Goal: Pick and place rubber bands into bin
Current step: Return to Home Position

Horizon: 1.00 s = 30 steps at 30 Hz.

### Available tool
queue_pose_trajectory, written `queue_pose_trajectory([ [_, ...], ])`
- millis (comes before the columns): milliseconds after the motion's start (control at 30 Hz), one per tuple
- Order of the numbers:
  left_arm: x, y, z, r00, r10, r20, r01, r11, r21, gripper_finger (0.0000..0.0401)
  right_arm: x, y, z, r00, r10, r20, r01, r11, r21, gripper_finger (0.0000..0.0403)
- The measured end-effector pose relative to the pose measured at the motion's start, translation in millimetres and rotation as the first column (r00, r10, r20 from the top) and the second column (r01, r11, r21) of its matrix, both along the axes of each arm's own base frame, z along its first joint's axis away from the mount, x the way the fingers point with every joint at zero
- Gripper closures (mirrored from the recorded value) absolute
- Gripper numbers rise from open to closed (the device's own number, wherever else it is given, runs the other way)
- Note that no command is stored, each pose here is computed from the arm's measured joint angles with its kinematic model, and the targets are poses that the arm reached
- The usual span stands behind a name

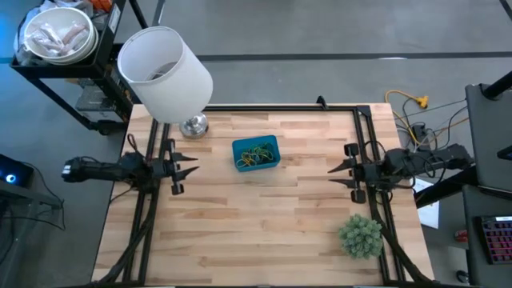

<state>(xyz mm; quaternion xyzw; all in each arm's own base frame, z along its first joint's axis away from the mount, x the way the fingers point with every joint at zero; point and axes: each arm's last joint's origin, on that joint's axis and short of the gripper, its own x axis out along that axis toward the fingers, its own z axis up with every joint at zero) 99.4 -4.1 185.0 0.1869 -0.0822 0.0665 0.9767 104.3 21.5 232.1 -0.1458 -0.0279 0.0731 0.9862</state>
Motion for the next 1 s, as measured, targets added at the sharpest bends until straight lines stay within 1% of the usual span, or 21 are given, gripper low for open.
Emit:
queue_pose_trajectory([
  [100, -2.2, 0.2, -2.4, 1.000, 0.000, -0.017, 0.000, 1.000, 0.000, 0.0303, -5.7, -1.8, 2.8, 0.999, -0.017, 0.034, 0.017, 1.000, 0.012, 0.0299],
  [167, -1.9, 0.2, -4.6, 0.999, -0.001, -0.040, 0.001, 1.000, 0.000, 0.0303, -9.9, -4.2, 5.6, 0.996, -0.067, 0.066, 0.065, 0.998, 0.026, 0.0301],
  [233, -2.1, 0.2, -4.0, 0.999, -0.001, -0.034, 0.001, 1.000, 0.000, 0.0303, -14.4, -6.7, 8.3, 0.988, -0.117, 0.099, 0.114, 0.993, 0.042, 0.0303],
  [267, -2.1, 0.2, -3.9, 0.999, -0.001, -0.032, 0.001, 1.000, 0.000, 0.0303, -16.7, -7.4, 9.4, 0.986, -0.123, 0.114, 0.118, 0.992, 0.047, 0.0303],
  [300, -1.7, 0.2, -4.4, 0.999, 0.000, -0.038, 0.001, 1.000, 0.001, 0.0303, -19.1, -7.7, 10.2, 0.986, -0.115, 0.121, 0.110, 0.993, 0.047, 0.0303],
  [367, -1.2, 0.1, -5.1, 0.999, 0.000, -0.045, 0.000, 1.000, 0.002, 0.0303, -23.9, -7.1, 10.9, 0.992, -0.057, 0.113, 0.054, 0.998, 0.028, 0.0303],
  [433, -1.3, 0.1, -5.0, 0.999, 0.001, -0.045, 0.000, 1.000, 0.006, 0.0303, -27.9, -7.0, 10.0, 0.995, -0.022, 0.097, 0.020, 1.000, 0.021, 0.0303],
  [533, -1.3, 0.1, -5.0, 0.999, 0.001, -0.045, -0.001, 1.000, 0.007, 0.0303, -31.8, -7.7, 8.1, 0.996, -0.017, 0.090, 0.015, 1.000, 0.023, 0.0303],
  [700, -1.8, 0.2, -4.6, 0.999, 0.005, -0.041, -0.004, 1.000, 0.023, 0.0303, -34.0, -7.0, 5.9, 0.997, 0.024, 0.078, -0.024, 1.000, 0.002, 0.0303],
  [900, -1.9, 0.5, -4.6, 0.999, 0.023, -0.043, -0.020, 0.998, 0.056, 0.0303, -37.8, -7.8, 9.0, 0.999, 0.024, 0.035, -0.024, 1.000, -0.012, 0.0305],
  [1000, -2.1, 0.8, -4.3, 0.998, 0.035, -0.043, -0.032, 0.997, 0.071, 0.0303, -40.1, -8.4, 12.5, 0.999, 0.024, 0.034, -0.023, 1.000, -0.017, 0.0305],
])
